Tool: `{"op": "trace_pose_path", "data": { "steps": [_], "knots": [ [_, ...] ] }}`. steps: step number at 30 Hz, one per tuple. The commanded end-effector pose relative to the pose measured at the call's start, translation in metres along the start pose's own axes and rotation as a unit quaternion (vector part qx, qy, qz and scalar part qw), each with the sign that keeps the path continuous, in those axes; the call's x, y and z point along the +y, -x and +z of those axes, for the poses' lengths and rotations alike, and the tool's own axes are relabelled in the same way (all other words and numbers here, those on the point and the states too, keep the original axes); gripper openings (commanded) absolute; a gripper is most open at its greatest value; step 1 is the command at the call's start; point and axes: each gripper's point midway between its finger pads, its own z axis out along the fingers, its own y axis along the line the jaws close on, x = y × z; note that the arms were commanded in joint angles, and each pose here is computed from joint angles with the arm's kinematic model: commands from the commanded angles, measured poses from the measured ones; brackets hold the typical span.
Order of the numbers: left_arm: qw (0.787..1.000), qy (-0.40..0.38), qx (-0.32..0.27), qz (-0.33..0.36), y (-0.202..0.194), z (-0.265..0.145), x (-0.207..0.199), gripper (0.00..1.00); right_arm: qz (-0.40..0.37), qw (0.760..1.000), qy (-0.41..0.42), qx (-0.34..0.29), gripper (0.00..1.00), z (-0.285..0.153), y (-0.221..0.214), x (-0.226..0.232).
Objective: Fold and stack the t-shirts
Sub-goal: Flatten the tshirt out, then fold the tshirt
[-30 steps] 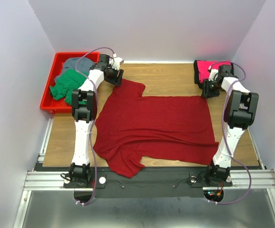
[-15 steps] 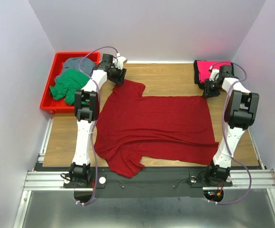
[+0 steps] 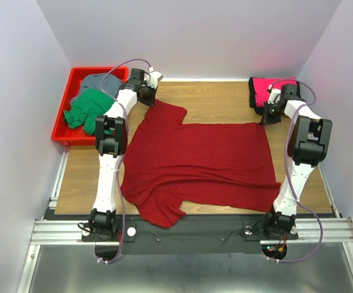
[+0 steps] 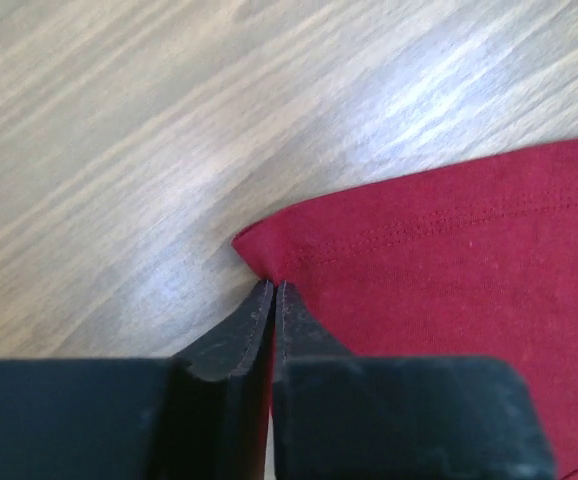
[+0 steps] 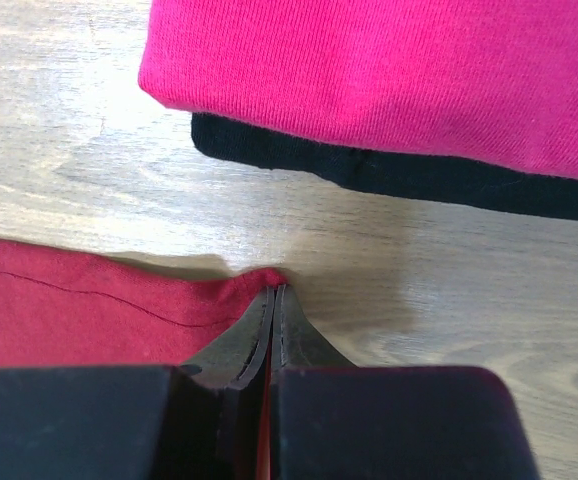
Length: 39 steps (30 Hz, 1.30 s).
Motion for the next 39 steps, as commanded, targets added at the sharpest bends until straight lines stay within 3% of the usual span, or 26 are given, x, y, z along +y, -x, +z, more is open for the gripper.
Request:
{"op": "trace_pose_path", "data": {
  "steps": [1,8,16,21,29,39],
  "knots": [
    [0.997,0.006,-0.07,0.025,0.055,-0.02,0.001,0.0,-0.01,1.0,-0.004,-0.024,0.01,-0.01,0.02,0.002],
    [0.984,0.04,-0.167,0.04,0.12,-0.06,0.016,0.0,-0.019,0.996,-0.033,-0.079,0.01,-0.032,0.069,-0.005],
    [0.951,0.087,-0.291,0.057,0.199,-0.124,0.035,0.0,-0.032,0.99,-0.04,-0.134,0.01,-0.051,0.117,-0.007],
    [0.935,0.09,-0.334,0.077,0.224,-0.15,0.034,0.0,-0.043,0.985,-0.046,-0.16,0.0,-0.059,0.14,-0.01],
    [0.936,0.067,-0.328,0.104,0.218,-0.158,0.023,0.0,-0.066,0.984,-0.047,-0.158,0.01,-0.059,0.139,-0.011],
    [0.943,0.034,-0.298,0.143,0.172,-0.181,-0.009,0.0,-0.088,0.985,-0.04,-0.145,0.01,-0.07,0.121,-0.005]
  ]
}}
